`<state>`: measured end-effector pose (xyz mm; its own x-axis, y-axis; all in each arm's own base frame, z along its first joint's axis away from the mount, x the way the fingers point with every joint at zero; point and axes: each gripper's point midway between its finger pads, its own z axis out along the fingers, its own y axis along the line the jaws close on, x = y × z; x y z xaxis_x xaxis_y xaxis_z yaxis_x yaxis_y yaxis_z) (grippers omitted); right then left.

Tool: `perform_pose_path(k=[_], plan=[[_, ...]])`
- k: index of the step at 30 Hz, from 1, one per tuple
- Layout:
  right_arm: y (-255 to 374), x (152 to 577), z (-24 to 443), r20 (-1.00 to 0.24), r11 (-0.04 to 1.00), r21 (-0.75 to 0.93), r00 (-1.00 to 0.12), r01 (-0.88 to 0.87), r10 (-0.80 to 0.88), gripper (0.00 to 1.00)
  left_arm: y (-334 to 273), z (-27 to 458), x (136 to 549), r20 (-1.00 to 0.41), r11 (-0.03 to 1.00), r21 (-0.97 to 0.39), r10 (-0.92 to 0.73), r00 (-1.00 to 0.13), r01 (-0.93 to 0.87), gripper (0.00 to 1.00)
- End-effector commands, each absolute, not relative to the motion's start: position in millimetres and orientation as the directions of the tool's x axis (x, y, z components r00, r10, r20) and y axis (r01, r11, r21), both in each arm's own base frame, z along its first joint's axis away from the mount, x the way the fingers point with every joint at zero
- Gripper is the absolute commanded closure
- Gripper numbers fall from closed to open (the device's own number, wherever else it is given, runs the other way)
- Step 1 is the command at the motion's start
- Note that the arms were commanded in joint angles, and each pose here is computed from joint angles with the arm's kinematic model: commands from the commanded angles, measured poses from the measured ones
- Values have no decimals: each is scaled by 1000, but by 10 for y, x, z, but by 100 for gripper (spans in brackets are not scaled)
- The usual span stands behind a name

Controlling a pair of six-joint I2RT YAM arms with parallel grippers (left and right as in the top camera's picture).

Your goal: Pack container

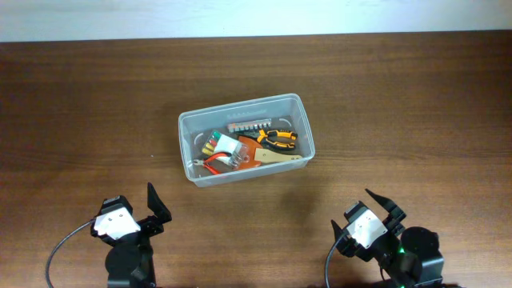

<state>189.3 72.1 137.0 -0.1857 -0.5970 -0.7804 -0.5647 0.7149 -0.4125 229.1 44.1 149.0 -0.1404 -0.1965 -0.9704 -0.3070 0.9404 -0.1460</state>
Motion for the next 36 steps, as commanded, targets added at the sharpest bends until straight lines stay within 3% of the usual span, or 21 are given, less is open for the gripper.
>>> perform_pose_path(k=[1,10,36], plan=[[762,1869,1218,-792,717,-378,-196,-586,-578,1,439,1481,2290,-972,942,-137,-187,-143,-306,1],[942,1755,937,-817,670,-316,-167,-671,-552,1,439,1481,2290,-972,942,-137,-187,-143,-306,1],[941,1758,959,-820,671,-324,-157,-667,-551,1,439,1481,2290,-972,942,-137,-187,-143,-306,1]])
